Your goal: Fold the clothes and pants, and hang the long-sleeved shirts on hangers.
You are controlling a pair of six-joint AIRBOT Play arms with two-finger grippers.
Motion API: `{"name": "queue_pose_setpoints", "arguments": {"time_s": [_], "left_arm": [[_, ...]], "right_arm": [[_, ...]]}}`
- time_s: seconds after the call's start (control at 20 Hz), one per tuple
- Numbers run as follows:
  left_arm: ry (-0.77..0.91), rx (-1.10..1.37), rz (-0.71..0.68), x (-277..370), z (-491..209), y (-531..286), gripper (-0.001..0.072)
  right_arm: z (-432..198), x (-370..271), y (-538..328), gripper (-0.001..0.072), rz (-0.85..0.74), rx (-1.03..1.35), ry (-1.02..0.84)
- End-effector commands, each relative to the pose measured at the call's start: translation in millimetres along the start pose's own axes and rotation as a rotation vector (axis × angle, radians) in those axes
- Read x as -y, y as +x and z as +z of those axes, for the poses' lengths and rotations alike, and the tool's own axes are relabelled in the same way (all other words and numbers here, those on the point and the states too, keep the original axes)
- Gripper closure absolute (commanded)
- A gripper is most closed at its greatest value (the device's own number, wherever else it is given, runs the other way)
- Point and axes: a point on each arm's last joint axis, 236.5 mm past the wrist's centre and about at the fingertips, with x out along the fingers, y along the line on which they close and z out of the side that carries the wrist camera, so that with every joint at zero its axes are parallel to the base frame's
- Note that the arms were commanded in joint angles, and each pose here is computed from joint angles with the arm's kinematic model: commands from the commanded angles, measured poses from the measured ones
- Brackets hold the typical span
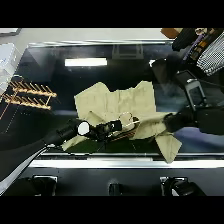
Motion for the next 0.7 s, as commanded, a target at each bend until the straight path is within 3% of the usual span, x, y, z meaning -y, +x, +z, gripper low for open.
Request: {"name": "queue_pose_setpoints", "arguments": {"time_s": [0.0,0.15,0.2,0.5,0.65], "left_arm": [[-0.007,0.003,-0.012,3,1,0,0.0684],[-0.015,0.000,-0.024,6,1,0,0.0684],[-0.015,-0.003,-0.029,7,0,0,0.0684],[-0.015,-0.020,-0.052,13,-4,-1,0.0684],[-0.015,-0.020,-0.052,12,-4,0,0.0684]], "right_arm": [[1,37,-2,0.0241,-0.105,0.008,-0.236],[-5,22,22,0.0198,0.107,0.003,-0.486],[-6,22,30,0.0090,0.160,0.009,-0.522],[-14,20,74,0.0073,0.329,-0.033,-0.593],[-15,22,90,0.0073,0.357,-0.033,-0.712]]}}
